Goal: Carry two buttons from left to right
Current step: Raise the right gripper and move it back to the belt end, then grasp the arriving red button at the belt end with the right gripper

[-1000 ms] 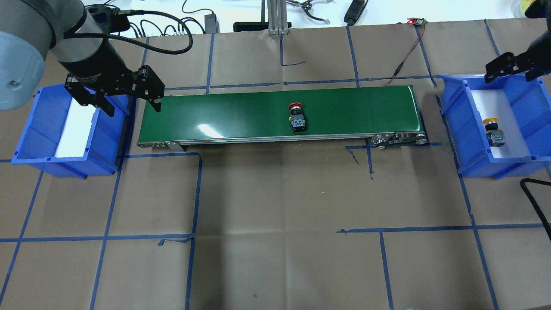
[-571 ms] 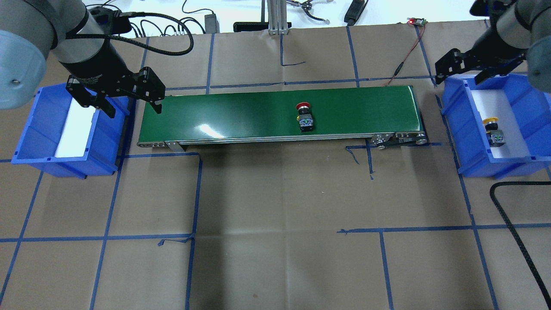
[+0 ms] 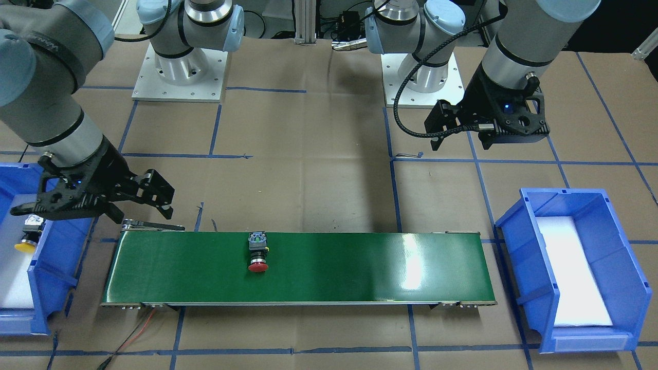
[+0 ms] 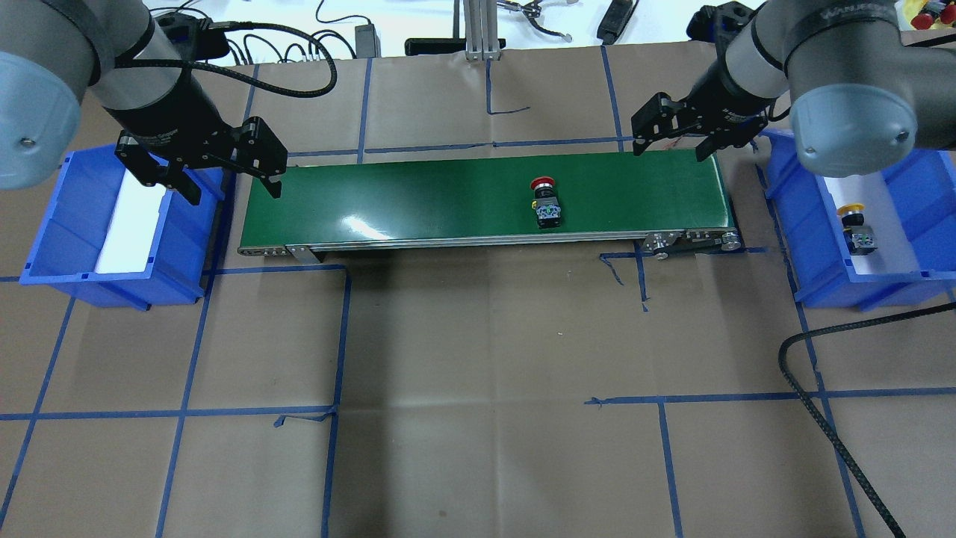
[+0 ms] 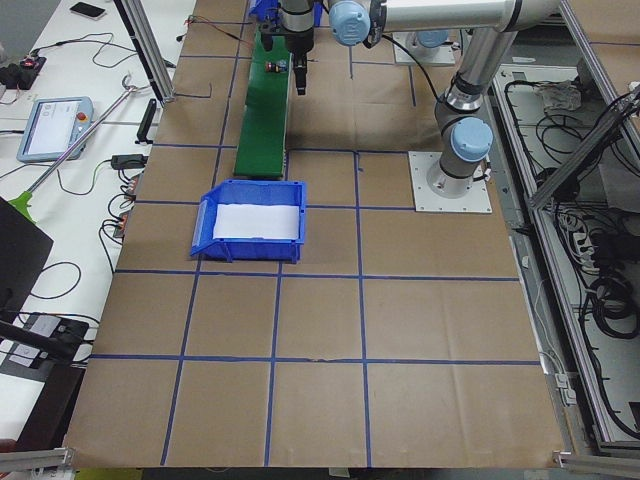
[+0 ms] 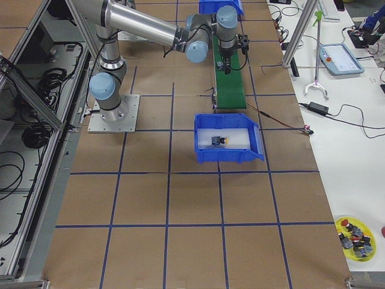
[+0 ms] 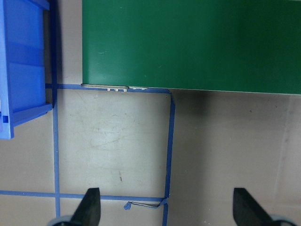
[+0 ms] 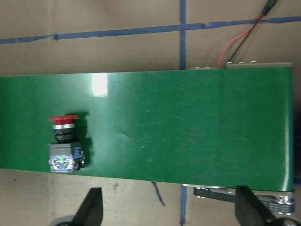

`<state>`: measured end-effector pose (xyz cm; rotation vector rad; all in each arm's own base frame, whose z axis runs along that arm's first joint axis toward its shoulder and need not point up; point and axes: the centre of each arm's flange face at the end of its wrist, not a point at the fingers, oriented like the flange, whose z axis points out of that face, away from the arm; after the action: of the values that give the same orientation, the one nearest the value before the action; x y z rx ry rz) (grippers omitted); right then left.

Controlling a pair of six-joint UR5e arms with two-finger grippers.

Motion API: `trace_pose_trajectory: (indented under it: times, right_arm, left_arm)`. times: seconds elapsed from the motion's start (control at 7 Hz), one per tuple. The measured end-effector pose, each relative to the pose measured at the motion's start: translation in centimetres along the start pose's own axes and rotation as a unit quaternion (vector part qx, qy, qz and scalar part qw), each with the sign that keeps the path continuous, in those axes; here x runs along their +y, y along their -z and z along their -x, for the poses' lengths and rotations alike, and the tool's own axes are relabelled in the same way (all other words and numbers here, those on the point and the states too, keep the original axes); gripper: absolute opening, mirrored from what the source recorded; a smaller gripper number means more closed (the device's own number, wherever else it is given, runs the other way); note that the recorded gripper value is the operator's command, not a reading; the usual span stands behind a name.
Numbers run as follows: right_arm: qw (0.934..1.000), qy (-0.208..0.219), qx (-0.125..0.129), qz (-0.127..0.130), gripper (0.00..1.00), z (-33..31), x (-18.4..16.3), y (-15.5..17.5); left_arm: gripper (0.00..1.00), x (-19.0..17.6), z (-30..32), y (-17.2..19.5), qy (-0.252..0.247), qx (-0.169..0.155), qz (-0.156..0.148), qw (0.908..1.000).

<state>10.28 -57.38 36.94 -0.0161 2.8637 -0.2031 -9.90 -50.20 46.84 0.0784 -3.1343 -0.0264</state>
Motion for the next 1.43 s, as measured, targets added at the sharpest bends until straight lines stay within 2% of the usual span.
trace_pose_trajectory:
  times: [0.29, 0.71, 1.43]
  right_arm:
    - [0.9999, 0.007, -0.009, 0.01, 1.0, 0.6, -0.6, -2.6]
    - [0.9994, 0.002, 0.005, 0.033, 1.0, -0.5, -1.3, -5.8]
    - [0.9981, -0.002, 0.005, 0.061, 1.0, -0.8, -1.6, -9.1]
  left_arm:
    - [1.0, 0.0, 0.0, 0.0, 0.0, 0.0, 0.0, 1.0]
    - [1.0, 0.0, 0.0, 0.0, 0.001, 0.001, 0.0, 1.0]
    - [1.0, 0.0, 0.0, 0.0, 0.002, 0.002, -0.001, 1.0]
